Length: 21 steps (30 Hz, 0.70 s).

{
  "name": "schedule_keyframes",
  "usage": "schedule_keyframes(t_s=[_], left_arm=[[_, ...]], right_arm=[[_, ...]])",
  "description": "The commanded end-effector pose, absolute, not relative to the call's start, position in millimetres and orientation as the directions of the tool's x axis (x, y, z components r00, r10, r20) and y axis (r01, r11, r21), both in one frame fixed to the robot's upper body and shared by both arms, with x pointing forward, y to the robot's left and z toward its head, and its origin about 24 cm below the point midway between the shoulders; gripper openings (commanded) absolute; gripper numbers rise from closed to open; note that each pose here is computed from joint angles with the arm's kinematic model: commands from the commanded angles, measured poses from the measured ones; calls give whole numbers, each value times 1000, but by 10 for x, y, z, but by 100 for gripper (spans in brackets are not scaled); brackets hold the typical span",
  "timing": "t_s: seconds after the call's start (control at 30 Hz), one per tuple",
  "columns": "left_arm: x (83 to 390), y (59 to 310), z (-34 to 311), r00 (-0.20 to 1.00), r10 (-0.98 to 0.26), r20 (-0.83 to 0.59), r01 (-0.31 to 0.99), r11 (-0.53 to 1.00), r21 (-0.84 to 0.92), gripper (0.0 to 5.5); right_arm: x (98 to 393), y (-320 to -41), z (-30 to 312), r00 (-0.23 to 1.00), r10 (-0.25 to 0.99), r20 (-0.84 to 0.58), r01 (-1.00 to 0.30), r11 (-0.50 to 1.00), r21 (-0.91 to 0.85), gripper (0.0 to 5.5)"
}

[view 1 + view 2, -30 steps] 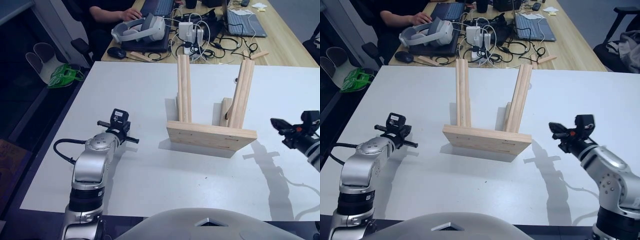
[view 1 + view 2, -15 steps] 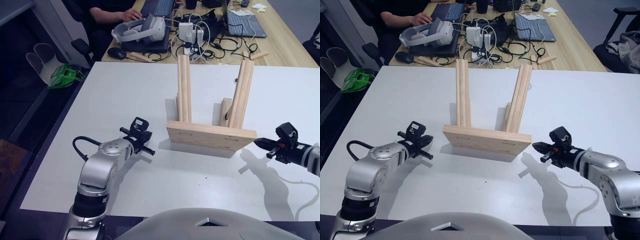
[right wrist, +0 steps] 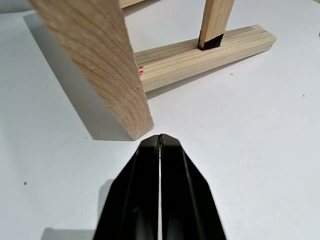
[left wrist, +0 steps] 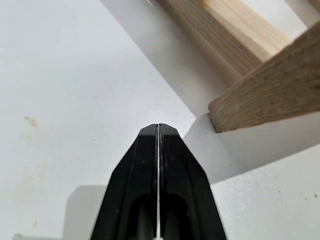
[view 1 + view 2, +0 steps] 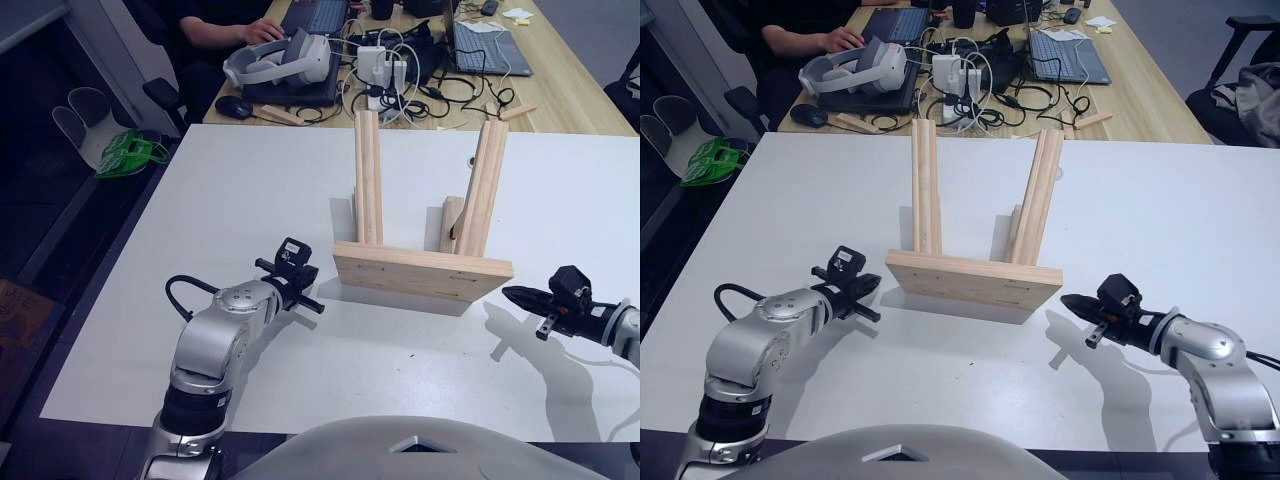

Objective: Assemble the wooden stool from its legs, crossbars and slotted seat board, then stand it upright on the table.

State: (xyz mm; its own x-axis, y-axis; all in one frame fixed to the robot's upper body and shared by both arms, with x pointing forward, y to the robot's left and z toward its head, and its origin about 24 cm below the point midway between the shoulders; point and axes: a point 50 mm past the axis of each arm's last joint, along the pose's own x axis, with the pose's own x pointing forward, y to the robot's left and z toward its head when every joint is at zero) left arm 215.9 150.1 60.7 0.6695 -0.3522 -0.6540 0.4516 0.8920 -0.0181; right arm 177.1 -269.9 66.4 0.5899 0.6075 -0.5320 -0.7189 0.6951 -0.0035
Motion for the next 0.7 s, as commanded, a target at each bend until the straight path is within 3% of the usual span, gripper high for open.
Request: schedule_keyframes(t_s=[0.03,0.7], left_arm=[[2167,1462,630,661,-367,-654,467,884,-25,4],[2181,1328,649,648,-400,-648,478,876,-63,4]], right_arm=[[1770,-2668,653,586,624,-518,-712,701,39,0],[1842,-2609,514,590,633,-501,-631,749,202,0]])
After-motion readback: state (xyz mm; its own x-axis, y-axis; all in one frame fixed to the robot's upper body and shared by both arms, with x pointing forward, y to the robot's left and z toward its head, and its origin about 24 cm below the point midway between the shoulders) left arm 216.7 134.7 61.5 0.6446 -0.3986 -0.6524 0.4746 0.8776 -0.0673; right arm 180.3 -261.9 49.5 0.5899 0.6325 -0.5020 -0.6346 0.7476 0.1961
